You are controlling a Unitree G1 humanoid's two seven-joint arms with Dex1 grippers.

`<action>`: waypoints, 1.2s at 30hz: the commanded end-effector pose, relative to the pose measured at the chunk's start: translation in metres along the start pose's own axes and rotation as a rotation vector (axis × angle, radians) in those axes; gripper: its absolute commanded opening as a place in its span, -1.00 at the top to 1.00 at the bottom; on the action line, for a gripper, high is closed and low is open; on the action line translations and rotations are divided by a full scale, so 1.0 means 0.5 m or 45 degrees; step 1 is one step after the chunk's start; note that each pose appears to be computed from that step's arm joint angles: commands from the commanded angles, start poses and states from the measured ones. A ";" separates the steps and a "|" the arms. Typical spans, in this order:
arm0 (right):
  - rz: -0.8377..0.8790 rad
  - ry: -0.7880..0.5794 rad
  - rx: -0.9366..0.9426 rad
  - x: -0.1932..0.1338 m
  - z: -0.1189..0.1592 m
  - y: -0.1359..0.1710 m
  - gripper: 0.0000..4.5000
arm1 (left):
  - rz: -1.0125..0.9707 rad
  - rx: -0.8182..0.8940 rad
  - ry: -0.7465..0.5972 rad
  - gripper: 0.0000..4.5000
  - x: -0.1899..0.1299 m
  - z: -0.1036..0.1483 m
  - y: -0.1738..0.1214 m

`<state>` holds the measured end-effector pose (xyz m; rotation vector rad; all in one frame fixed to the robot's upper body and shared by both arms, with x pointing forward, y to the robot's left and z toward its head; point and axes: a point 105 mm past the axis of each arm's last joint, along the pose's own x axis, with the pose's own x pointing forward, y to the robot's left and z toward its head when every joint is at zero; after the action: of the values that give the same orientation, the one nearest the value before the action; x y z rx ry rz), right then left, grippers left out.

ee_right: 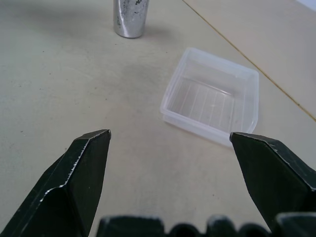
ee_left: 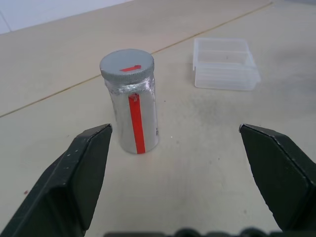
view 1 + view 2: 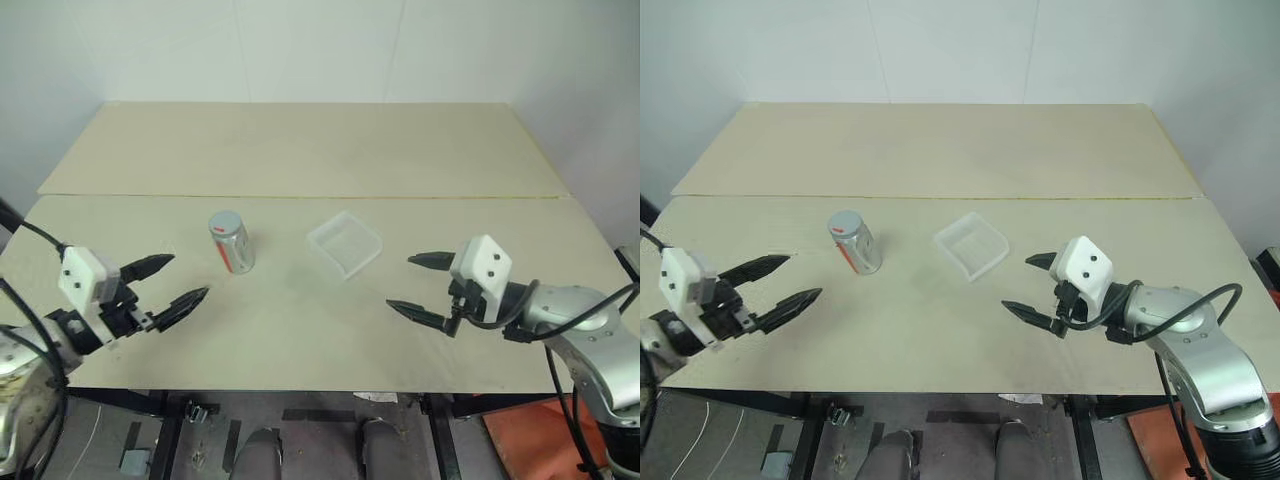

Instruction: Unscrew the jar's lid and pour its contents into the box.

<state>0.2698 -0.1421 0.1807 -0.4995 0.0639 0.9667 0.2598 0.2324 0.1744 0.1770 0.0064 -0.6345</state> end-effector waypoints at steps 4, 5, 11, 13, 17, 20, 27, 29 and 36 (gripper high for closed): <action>0.059 -0.055 -0.117 -0.021 0.050 0.005 -1.00 | 0.114 -0.078 -0.030 -0.99 0.064 -0.023 -0.003; 0.085 -0.061 -0.123 -0.023 0.055 0.010 -1.00 | 0.168 -0.092 -0.050 -0.99 0.077 -0.025 0.007; 0.072 -0.059 -0.158 -0.022 0.062 0.013 -1.00 | 0.304 -0.070 -0.122 -0.99 0.117 -0.029 0.031; 0.052 -0.066 -0.166 -0.021 0.066 0.012 -1.00 | 0.308 -0.060 -0.132 -0.99 0.129 -0.030 0.032; 0.029 -0.066 -0.182 -0.023 0.068 0.009 -1.00 | 0.347 -0.040 -0.157 -0.99 0.150 -0.034 0.041; 0.018 -0.069 -0.193 -0.023 0.073 0.007 -1.00 | 0.361 -0.019 -0.177 -0.99 0.170 -0.036 0.045; 0.018 -0.081 -0.202 -0.024 0.081 0.005 -1.00 | 0.371 -0.023 -0.224 -0.99 0.207 -0.045 0.045; 0.019 -0.079 -0.205 -0.025 0.082 0.005 -1.00 | 0.379 -0.024 -0.228 -0.99 0.213 -0.048 0.046; 0.018 -0.076 -0.208 -0.031 0.086 0.005 -1.00 | 0.394 -0.053 -0.255 -0.17 0.225 -0.045 0.048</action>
<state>0.2576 -0.1366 0.2081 -0.5875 -0.0117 1.0052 0.3641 0.1902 0.1352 0.0504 -0.1407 -0.3425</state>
